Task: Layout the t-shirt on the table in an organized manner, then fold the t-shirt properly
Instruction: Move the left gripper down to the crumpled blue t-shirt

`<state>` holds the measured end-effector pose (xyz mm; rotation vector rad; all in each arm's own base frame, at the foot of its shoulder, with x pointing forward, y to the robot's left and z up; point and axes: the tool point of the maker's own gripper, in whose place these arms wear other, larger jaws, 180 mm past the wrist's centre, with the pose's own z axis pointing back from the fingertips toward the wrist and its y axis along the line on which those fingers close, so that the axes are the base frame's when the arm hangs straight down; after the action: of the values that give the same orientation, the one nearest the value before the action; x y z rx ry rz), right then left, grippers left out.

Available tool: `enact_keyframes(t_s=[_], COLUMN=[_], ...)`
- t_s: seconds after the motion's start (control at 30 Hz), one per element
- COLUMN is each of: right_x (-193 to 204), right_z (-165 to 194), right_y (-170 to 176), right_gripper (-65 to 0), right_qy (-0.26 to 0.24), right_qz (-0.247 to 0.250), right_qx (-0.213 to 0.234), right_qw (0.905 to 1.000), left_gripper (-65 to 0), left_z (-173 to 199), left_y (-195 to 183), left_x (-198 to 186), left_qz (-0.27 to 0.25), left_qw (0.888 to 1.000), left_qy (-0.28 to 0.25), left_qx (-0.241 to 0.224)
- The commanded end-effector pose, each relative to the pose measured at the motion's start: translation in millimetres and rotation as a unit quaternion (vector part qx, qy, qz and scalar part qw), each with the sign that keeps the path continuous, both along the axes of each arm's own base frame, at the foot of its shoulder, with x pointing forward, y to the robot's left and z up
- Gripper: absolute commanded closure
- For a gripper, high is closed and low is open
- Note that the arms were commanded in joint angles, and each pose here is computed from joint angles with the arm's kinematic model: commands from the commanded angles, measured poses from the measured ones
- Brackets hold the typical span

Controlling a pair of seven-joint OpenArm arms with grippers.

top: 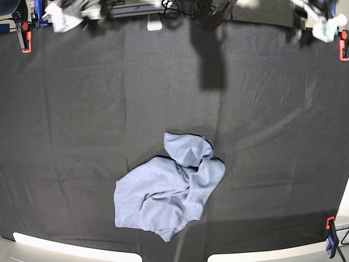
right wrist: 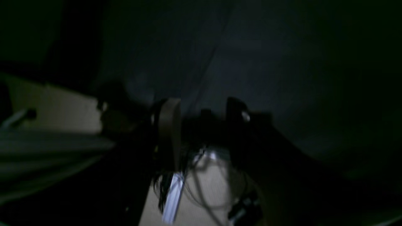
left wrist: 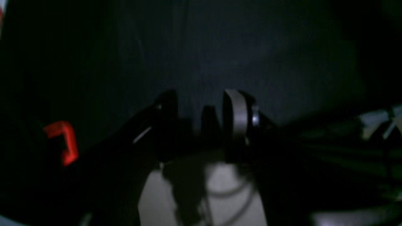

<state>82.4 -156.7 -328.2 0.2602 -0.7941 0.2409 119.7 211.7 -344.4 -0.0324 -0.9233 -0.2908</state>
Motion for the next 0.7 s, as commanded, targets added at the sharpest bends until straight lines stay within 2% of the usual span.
enact_keyframes(t_s=[0.0, 0.13, 0.43, 0.57, 0.67], right_x=[10.2, 43.9, 122.6, 150.8, 164.5], right_z=[11.9, 23.2, 51.9, 69.8, 75.5], right_y=[1.5, -4.5, 2.5, 8.2, 13.9], right_gripper=[-23.5, -23.6, -23.6, -23.6, -23.6], right_qy=[-0.022, -0.066, -0.141, -0.179, -0.192], right_qz=[-0.002, -0.01, -0.032, -0.025, -0.021], right_qx=[0.011, 0.008, 0.038, 0.041, 0.039], right_qw=[0.9997, 0.9978, 0.9888, 0.9827, 0.9804], left_gripper=[-21.5, -21.5, -21.5, -21.5, -21.5], left_z=[11.3, 18.3, 51.4, 64.7, 68.3], left_y=[-1.5, 0.0, -3.9, -16.9, -42.5], left_x=[9.6, 37.6, 99.5, 123.2, 140.4], left_qz=[-0.005, 0.0, 0.007, -0.014, -0.045], left_qw=[1.0, 0.999, 0.992, 0.988, 0.986], left_qy=[-0.022, -0.045, -0.122, -0.142, -0.145], left_qx=[0.001, 0.004, -0.03, -0.05, -0.065])
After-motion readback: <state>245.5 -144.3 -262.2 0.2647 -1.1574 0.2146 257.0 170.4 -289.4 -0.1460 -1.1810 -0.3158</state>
